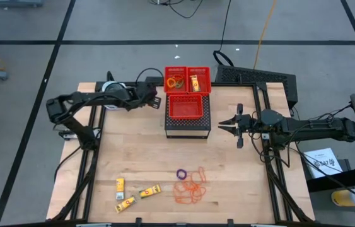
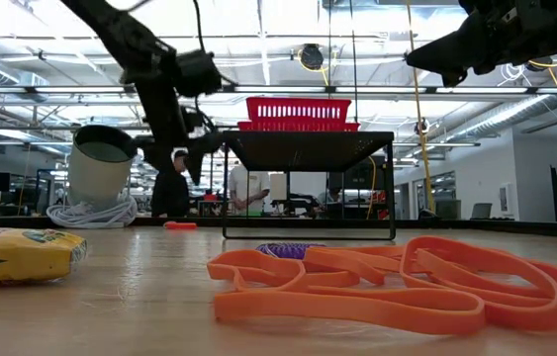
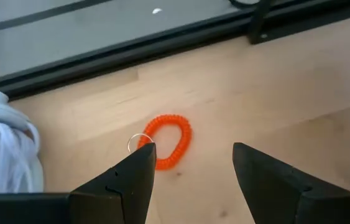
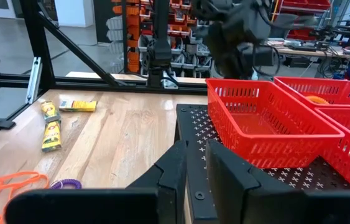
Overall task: Pick & Place Office Desk Supplies
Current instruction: Put the orange spring keychain in the top left red bin on the shelf
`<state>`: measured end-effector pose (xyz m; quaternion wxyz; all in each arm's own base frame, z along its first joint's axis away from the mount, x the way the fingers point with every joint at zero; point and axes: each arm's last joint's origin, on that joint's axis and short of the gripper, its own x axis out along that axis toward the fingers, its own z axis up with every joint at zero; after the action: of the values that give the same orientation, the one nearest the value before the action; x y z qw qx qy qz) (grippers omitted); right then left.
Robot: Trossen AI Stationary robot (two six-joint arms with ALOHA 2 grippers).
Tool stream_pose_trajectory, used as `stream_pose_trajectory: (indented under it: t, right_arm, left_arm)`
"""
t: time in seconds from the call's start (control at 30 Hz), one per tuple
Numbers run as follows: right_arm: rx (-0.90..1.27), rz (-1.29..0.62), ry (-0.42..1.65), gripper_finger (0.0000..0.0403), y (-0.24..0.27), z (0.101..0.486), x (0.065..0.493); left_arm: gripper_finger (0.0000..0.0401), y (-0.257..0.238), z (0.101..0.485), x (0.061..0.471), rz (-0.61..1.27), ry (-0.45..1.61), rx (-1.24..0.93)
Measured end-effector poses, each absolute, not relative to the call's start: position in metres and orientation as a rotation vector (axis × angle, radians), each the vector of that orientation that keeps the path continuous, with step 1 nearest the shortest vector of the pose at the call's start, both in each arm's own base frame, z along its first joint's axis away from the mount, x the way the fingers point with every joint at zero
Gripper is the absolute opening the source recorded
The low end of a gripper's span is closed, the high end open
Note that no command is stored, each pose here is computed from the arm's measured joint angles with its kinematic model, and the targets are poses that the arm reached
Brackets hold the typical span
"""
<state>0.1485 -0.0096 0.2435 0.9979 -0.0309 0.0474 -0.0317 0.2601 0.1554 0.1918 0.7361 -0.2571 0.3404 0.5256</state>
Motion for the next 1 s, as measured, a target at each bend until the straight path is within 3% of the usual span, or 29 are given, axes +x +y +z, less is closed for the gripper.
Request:
stream_pose_trajectory:
  t: [0.43,0.73,0.87,1.0]
  right_arm:
    - [-0.061,-0.064,0.095,0.0050,-0.010,0.244,0.148]
    - [-0.061,-0.063,0.098,0.0050,-0.010,0.243,0.148]
    - [-0.061,-0.063,0.099,0.0050,-0.010,0.243,0.148]
    - [-0.061,-0.063,0.099,0.0050,-0.010,0.243,0.148]
  left_arm:
    - [0.0225,0.183,0.125,0.270,1.153,0.895,-0.615]
    - [0.0222,0.187,0.111,0.268,1.135,0.963,-0.619]
    - [0.0188,0.187,0.111,0.268,1.118,0.973,-0.631]
    - [0.0125,0.185,0.109,0.267,1.112,1.000,-0.639]
